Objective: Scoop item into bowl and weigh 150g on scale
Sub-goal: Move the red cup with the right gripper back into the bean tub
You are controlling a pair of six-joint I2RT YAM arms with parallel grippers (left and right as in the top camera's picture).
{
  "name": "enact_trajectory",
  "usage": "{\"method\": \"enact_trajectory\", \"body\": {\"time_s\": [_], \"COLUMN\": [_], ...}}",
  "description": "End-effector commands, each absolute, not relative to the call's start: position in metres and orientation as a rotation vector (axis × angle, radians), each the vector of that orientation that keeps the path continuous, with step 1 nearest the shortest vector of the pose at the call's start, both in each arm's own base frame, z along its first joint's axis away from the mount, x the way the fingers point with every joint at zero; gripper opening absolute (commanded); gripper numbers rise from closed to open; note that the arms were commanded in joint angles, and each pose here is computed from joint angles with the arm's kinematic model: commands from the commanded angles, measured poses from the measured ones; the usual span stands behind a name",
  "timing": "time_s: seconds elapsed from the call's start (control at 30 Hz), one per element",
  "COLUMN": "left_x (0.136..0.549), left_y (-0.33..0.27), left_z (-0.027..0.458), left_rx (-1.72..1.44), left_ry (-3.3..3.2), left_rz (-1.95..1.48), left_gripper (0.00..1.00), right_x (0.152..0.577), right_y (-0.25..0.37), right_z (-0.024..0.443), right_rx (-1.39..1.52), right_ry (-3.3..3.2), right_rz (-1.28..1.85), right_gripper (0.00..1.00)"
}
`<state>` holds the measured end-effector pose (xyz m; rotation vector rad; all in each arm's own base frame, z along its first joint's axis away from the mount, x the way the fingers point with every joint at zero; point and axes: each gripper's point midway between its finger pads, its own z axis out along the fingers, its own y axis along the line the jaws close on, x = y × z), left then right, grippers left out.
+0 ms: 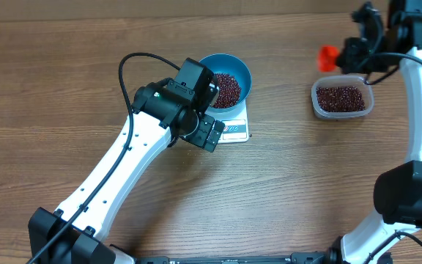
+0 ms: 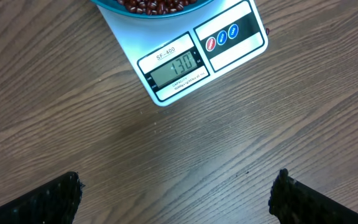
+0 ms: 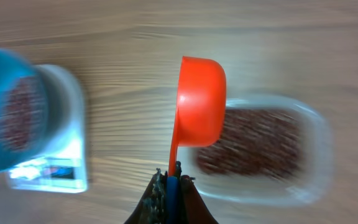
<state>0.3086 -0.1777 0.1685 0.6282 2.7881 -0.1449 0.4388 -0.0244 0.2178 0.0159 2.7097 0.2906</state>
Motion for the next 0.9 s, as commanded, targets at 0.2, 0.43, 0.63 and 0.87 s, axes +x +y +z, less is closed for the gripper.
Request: {"method": "enact_trajectory", "body": {"time_s": [0.2, 0.43, 0.63, 0.87], "left_x": [0.309, 0.309, 0.309, 0.309], "left_y": [-0.178, -0.178, -0.178, -0.178], "left_z": [0.175, 0.175, 0.175, 0.175], "left_rx": [0.648, 0.647, 0.647, 0.647], "left_ry": [2.765, 2.765, 2.765, 2.765], "left_rz": [-0.144, -0.144, -0.144, -0.144], "left_gripper": [0.99, 1.00, 1.00, 1.00], "right_x": [0.418, 0.406, 0.406, 0.406], "right_y": [-0.086, -0.083, -0.080, -0.070], "right_z": [0.218, 0.184, 0.165, 0.144], "right_rx": [0.139, 0.078, 0.073, 0.012], "right_ry": [2.770, 2.860, 2.873, 2.888], "right_rz": [-0.203, -0.192, -0.163, -0.126], "right_gripper": [0.04, 0.03, 0.04, 0.04]}}
